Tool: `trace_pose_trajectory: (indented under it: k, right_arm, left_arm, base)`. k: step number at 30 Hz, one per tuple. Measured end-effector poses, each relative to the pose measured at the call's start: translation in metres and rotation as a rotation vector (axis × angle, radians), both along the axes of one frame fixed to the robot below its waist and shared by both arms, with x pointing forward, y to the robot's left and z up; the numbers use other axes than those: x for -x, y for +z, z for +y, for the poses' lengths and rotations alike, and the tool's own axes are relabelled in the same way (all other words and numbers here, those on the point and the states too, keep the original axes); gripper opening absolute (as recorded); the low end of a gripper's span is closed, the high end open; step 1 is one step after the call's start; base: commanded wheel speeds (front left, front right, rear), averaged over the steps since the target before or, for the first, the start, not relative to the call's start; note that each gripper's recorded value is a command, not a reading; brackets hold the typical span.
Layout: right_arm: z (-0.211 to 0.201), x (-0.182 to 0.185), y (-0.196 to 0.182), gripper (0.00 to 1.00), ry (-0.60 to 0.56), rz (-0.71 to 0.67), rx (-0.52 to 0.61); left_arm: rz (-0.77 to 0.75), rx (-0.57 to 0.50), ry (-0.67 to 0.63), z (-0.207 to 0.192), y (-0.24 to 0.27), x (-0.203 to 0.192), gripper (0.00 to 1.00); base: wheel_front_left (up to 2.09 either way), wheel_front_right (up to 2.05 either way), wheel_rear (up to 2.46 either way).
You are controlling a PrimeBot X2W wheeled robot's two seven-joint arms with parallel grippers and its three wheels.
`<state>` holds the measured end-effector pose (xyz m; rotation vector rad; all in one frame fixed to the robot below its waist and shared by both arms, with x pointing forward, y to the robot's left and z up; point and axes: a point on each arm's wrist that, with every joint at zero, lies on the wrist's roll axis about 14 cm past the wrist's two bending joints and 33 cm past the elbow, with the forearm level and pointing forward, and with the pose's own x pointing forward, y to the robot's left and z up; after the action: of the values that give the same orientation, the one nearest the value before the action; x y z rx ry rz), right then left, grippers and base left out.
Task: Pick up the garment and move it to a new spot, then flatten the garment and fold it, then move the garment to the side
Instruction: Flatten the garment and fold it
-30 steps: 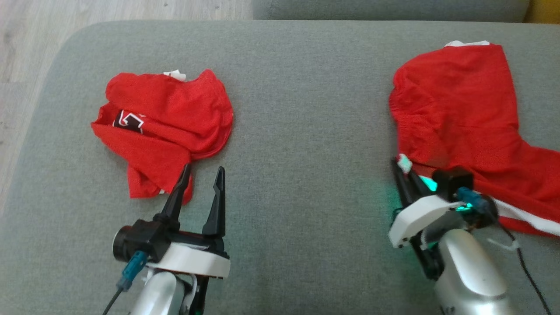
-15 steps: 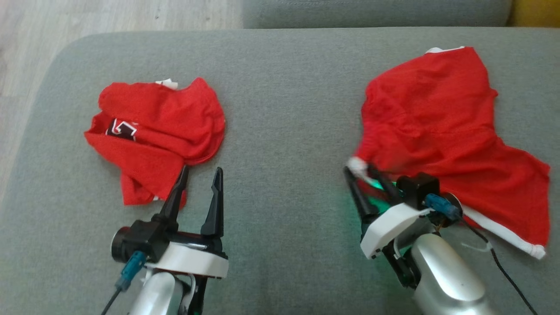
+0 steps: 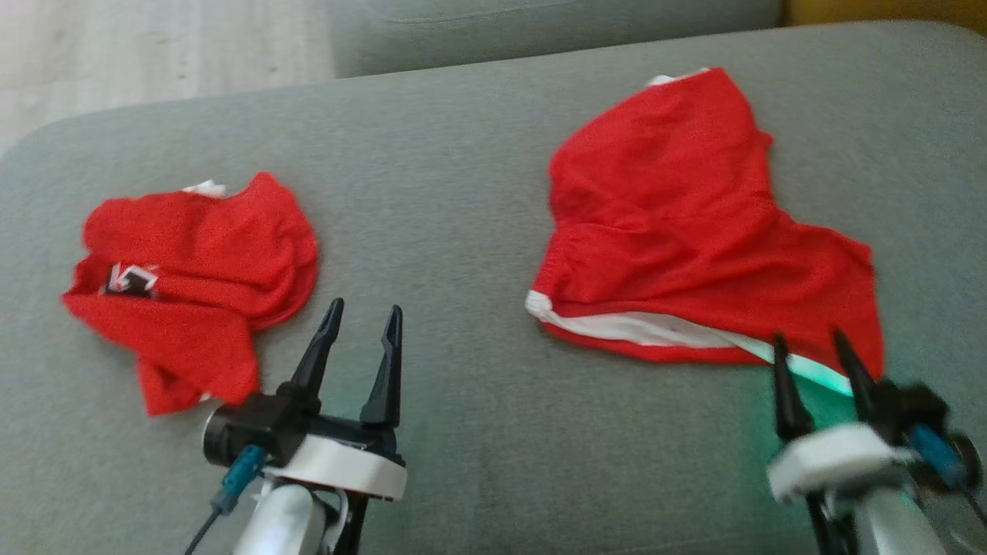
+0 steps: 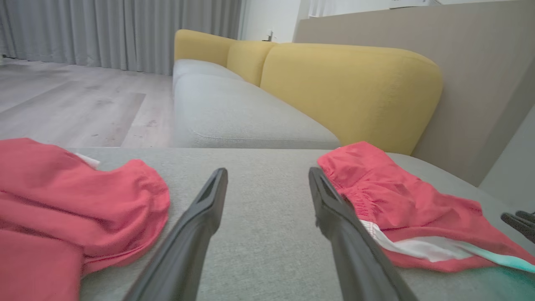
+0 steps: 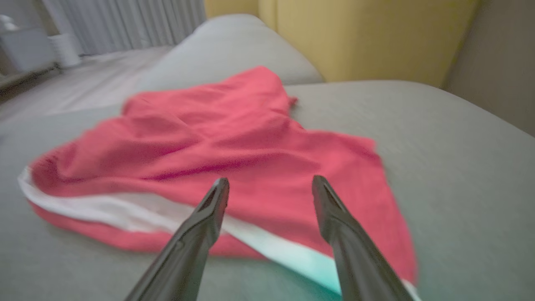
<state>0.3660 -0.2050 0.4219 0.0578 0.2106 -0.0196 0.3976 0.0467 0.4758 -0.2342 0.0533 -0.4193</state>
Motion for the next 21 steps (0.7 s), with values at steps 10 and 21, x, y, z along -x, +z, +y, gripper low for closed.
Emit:
trace_pose_trajectory:
  k: [10, 21]
  right_arm:
    - [-0.040, 0.034, -0.016, 1.00, -0.139, 0.056, 0.008]
    - [-0.066, 0.039, -0.015, 1.00, -0.223, 0.058, 0.024]
  left_arm:
    - [0.075, -0.086, -0.310, -0.081, -0.029, 0.004, 1.00]
    - [0.220, -0.179, -0.548, -0.126, -0.070, -0.003, 1.00]
  base:
    - [0.00, 0.00, 0.00]
    - [0.00, 0.00, 0.00]
